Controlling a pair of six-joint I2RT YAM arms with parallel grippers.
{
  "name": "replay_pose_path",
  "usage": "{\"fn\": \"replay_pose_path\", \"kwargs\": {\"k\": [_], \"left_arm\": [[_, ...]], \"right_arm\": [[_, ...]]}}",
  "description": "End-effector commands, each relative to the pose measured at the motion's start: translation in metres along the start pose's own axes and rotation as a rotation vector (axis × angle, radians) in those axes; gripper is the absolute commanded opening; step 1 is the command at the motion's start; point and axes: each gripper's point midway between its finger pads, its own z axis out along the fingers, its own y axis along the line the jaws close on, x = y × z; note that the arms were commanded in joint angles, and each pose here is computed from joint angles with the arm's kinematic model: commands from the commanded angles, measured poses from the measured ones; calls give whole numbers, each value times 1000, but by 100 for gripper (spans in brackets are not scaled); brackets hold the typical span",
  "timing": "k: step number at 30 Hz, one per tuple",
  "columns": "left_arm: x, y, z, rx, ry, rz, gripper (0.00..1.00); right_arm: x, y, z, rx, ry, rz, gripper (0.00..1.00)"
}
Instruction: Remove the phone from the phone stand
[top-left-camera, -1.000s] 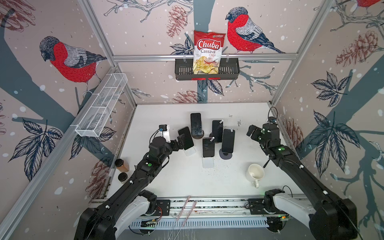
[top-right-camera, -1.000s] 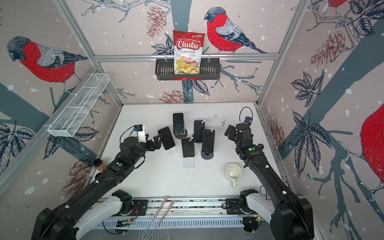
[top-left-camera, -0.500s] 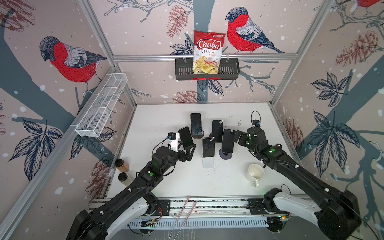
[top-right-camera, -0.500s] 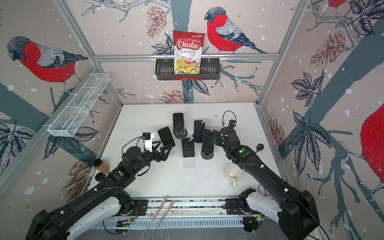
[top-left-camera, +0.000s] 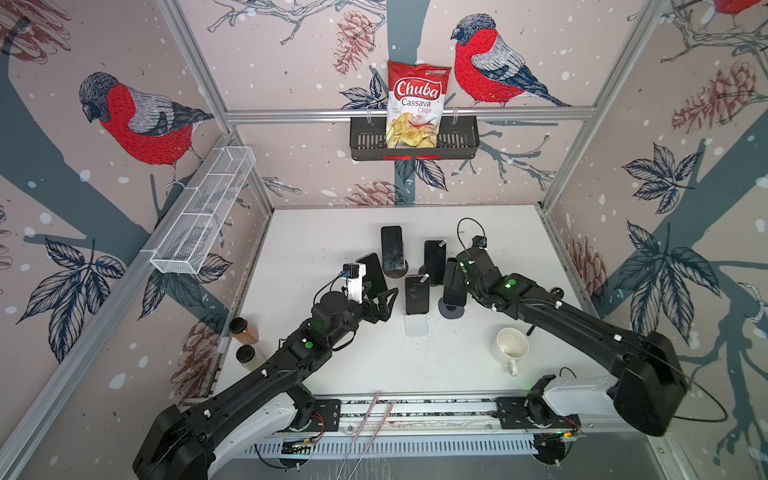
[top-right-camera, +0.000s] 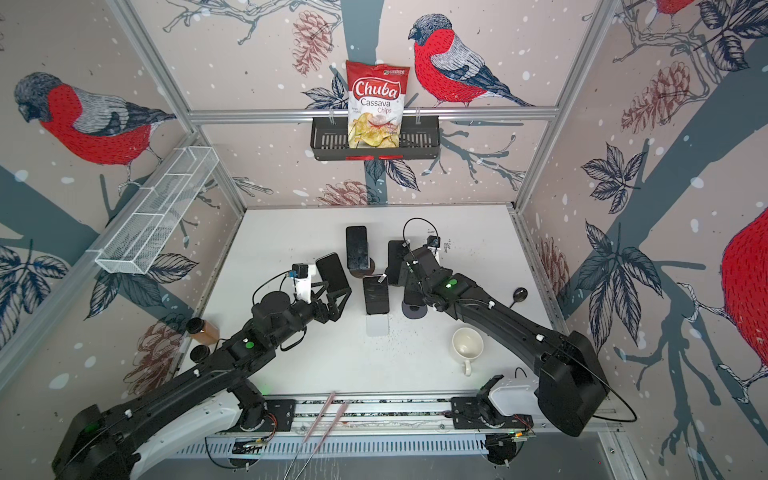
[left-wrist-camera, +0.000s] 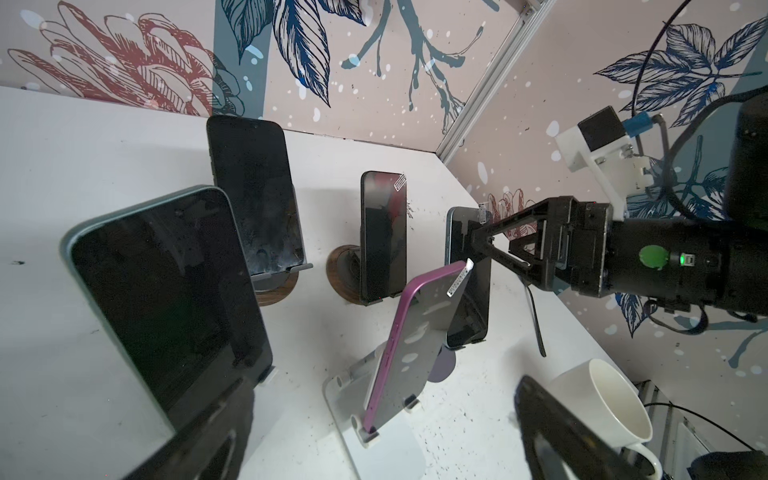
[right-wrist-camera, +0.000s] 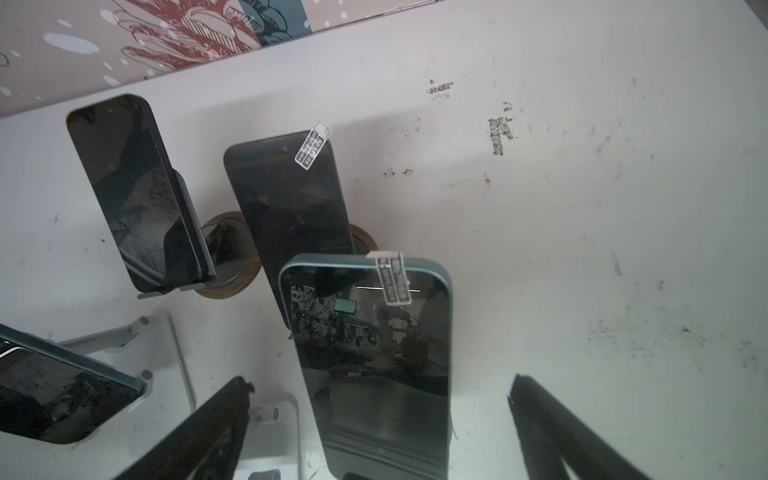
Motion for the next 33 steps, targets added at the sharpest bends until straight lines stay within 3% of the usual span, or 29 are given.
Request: {"fn": "replay_pose_path", "kwargs": {"k": [1,14,33], "left_arm": [[-10,-9,1,38,-41,6,97],[-1,-20,18,101,31,45,97],[-7,-23,21,102,19,69,97]], "right_arm": [[4,-6,2,63,11,-8,99],[29,-6,7,143,48,-38,99],[39,3,11,68,35,-36,99]]}}
